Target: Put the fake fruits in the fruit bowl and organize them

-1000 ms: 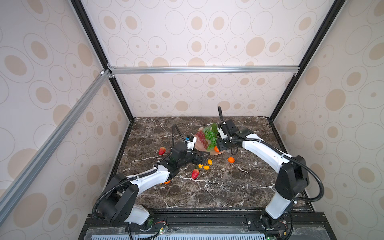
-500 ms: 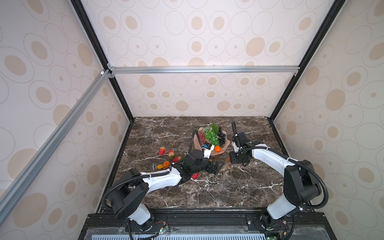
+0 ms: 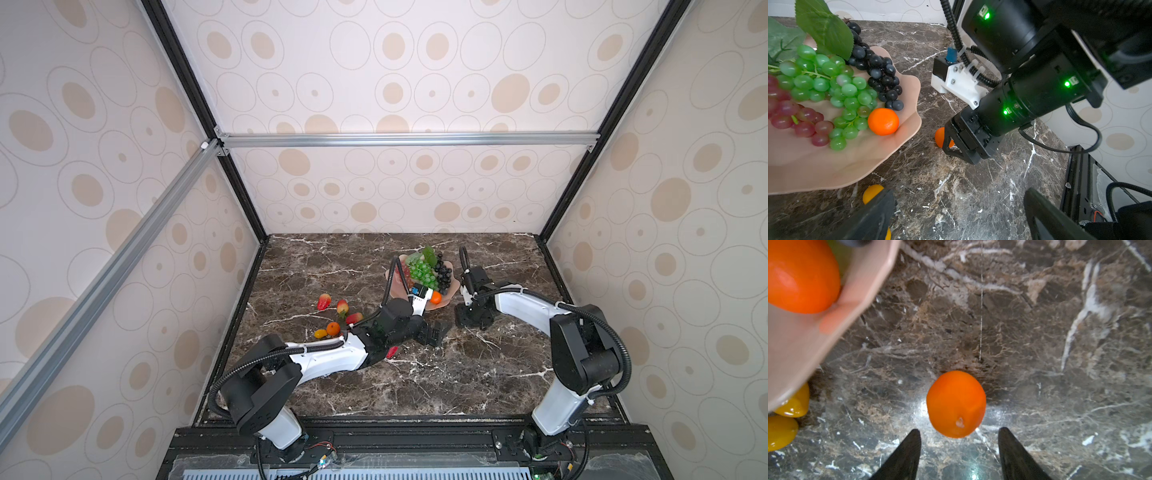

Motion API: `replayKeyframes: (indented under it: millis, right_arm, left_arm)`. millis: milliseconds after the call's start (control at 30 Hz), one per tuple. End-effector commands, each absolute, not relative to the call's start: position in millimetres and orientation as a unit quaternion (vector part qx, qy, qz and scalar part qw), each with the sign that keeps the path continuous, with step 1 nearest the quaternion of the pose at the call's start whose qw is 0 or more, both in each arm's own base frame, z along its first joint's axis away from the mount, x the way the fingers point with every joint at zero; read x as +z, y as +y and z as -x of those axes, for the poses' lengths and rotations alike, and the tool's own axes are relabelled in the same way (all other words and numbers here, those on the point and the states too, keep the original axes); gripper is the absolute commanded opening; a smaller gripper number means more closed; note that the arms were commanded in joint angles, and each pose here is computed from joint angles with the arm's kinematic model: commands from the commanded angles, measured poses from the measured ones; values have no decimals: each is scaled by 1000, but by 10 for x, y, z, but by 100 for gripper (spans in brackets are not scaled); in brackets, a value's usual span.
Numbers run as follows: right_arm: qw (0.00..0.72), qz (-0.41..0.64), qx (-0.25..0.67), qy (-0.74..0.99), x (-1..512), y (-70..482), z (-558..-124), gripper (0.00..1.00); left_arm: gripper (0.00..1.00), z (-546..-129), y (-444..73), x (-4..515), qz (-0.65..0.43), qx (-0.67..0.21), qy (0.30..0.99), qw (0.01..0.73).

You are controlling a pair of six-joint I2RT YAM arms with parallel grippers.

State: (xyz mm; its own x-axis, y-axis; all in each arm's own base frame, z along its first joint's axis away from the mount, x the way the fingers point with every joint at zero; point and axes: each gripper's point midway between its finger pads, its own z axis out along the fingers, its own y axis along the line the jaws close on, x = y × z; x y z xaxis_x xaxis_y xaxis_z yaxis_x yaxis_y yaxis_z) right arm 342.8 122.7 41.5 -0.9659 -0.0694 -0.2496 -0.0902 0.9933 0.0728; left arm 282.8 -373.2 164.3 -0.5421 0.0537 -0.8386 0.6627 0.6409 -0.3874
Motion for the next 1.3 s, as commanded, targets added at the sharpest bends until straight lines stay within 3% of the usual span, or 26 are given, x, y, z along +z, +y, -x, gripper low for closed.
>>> replayKeyframes:
  millis: [0, 800, 1267]
  right_arm:
    - [132, 44, 50, 989, 442, 1277, -3542, 62]
    - [115, 50, 38, 991, 272, 1260, -3579, 46]
    - [132, 44, 27, 990, 441, 1167, -3480, 43]
  left_arm:
    - [98, -2845, -3761, 1794, -232, -355, 792, 440]
    - [98, -2872, -3707, 1778, -230, -338, 797, 444]
    - [98, -2919, -3636, 1865, -210, -339, 796, 456]
